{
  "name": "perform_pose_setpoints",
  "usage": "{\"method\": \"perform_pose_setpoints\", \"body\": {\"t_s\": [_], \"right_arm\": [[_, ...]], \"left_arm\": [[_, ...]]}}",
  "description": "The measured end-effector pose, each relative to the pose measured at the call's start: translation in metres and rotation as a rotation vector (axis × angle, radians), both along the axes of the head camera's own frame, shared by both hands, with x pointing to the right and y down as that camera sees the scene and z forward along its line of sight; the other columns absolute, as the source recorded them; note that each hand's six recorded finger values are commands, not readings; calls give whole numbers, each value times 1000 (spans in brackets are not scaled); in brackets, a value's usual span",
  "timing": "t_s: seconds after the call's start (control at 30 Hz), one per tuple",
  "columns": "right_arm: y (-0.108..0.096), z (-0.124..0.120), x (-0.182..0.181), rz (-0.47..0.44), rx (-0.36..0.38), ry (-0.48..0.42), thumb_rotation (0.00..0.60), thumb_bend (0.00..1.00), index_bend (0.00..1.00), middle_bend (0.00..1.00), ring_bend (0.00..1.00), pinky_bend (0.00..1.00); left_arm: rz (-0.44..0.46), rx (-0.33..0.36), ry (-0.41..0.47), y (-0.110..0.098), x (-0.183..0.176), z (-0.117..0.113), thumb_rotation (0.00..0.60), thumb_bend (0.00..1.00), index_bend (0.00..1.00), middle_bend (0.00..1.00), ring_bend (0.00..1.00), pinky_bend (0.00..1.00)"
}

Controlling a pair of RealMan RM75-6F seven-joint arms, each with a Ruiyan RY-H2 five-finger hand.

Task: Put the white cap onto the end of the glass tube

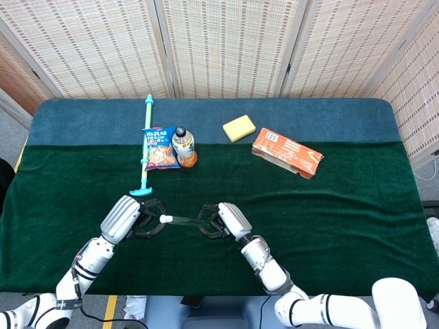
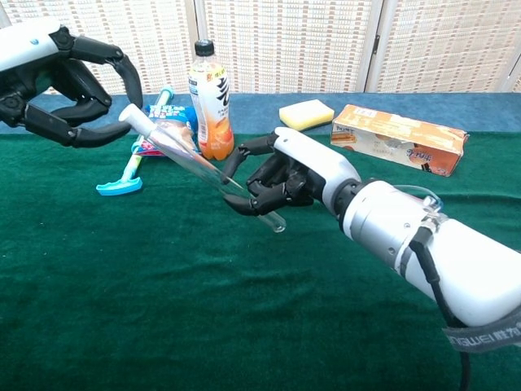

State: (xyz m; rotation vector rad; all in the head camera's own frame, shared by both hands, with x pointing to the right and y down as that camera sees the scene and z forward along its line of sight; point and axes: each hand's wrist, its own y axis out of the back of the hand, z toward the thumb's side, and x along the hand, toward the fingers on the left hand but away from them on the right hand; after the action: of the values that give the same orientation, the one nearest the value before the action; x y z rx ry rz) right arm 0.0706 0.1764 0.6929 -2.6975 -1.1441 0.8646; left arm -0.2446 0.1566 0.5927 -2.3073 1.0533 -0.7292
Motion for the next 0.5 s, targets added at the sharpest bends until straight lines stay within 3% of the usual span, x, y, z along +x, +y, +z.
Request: {"method": "perform_pose_setpoints", "body": {"t_s": [0.5], "right_arm": [[0, 1, -6, 1, -3, -19, 600, 608, 868, 958, 1000, 1000]], "left_arm": [[-9, -25, 26, 1, 1, 1, 600, 602, 665, 979, 904, 832]]}}
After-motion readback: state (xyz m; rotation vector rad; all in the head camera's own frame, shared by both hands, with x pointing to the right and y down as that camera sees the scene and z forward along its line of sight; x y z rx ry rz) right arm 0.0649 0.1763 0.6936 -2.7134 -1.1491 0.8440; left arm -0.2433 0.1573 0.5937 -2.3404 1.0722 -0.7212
